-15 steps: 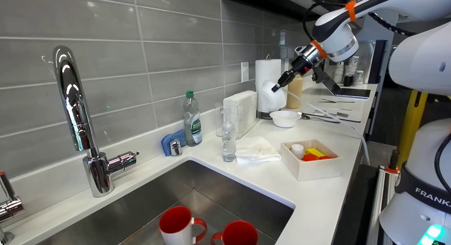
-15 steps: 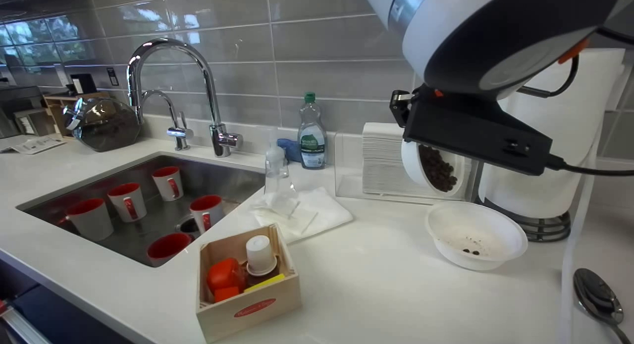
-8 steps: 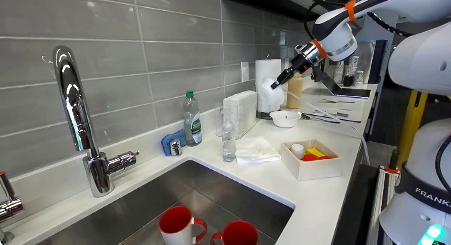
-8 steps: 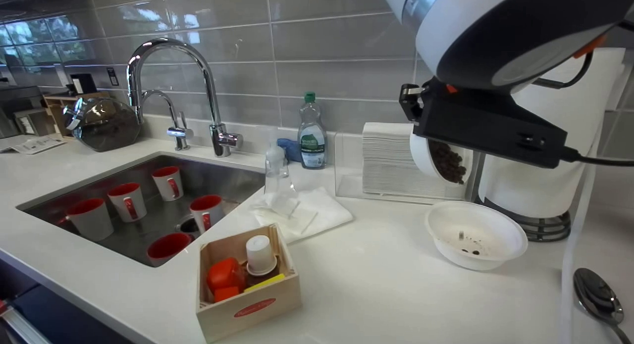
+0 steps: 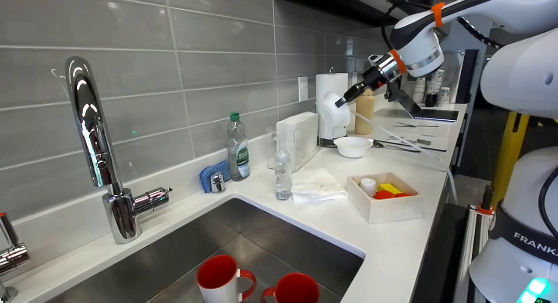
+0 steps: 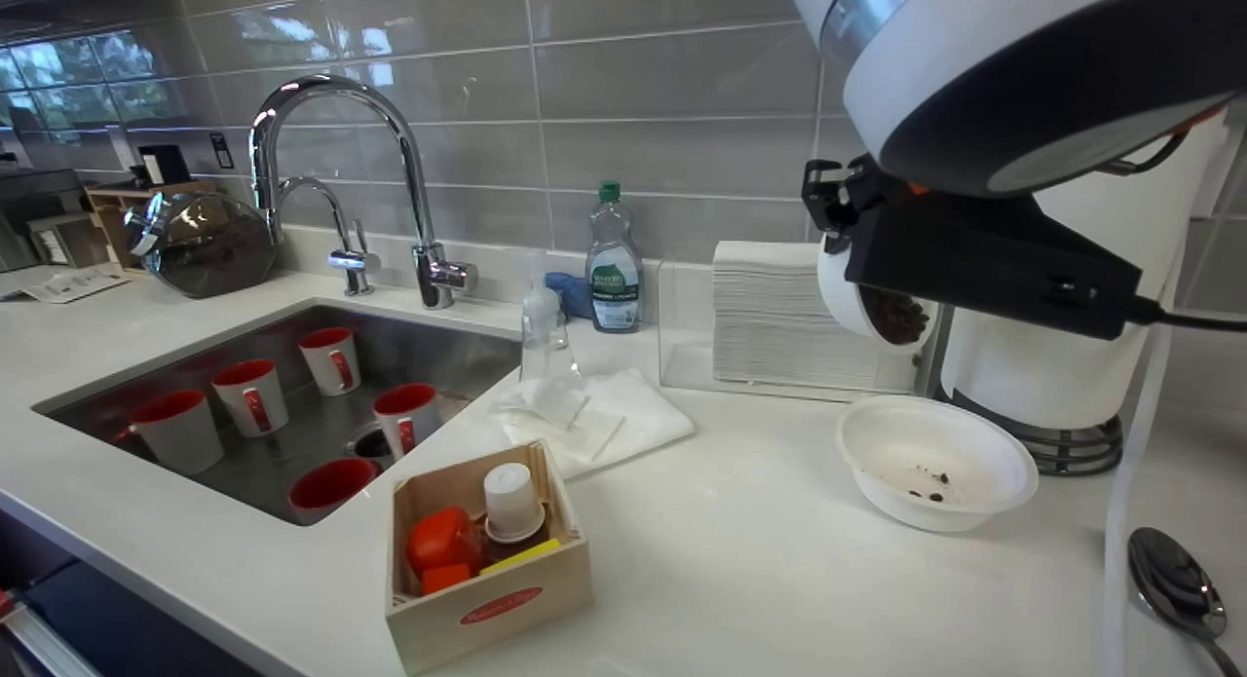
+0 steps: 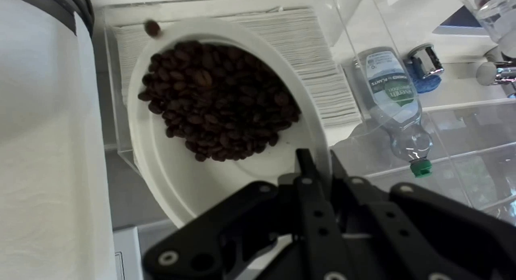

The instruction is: Pour the contents out of the bowl on the left and into the bowl on the right.

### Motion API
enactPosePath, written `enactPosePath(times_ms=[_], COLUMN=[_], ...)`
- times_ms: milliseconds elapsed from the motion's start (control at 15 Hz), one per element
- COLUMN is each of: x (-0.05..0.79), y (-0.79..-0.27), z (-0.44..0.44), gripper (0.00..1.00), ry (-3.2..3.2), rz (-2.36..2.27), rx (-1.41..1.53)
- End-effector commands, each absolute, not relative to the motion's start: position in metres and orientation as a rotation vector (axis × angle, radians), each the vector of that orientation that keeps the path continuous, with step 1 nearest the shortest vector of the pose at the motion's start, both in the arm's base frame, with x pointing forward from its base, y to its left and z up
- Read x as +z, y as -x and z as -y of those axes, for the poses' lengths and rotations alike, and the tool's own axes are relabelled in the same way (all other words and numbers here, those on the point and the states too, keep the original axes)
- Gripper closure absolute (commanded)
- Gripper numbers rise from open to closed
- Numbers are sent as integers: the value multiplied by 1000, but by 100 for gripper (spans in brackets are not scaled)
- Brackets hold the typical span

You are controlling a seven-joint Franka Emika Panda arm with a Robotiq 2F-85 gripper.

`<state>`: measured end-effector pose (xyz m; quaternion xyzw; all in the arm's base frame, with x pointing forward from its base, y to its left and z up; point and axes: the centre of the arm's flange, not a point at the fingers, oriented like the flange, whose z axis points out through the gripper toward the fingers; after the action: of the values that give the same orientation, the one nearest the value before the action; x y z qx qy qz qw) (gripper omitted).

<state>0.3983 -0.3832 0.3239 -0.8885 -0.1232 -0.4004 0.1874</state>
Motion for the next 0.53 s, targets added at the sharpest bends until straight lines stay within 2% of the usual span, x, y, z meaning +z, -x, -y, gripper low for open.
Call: enactPosePath(times_ms=[0, 467], x=[326, 323], y=[-396, -388], z=[394, 407], gripper=[100, 100], ry=[2398, 2301], rz=[361, 340], rx=[-1191, -1218])
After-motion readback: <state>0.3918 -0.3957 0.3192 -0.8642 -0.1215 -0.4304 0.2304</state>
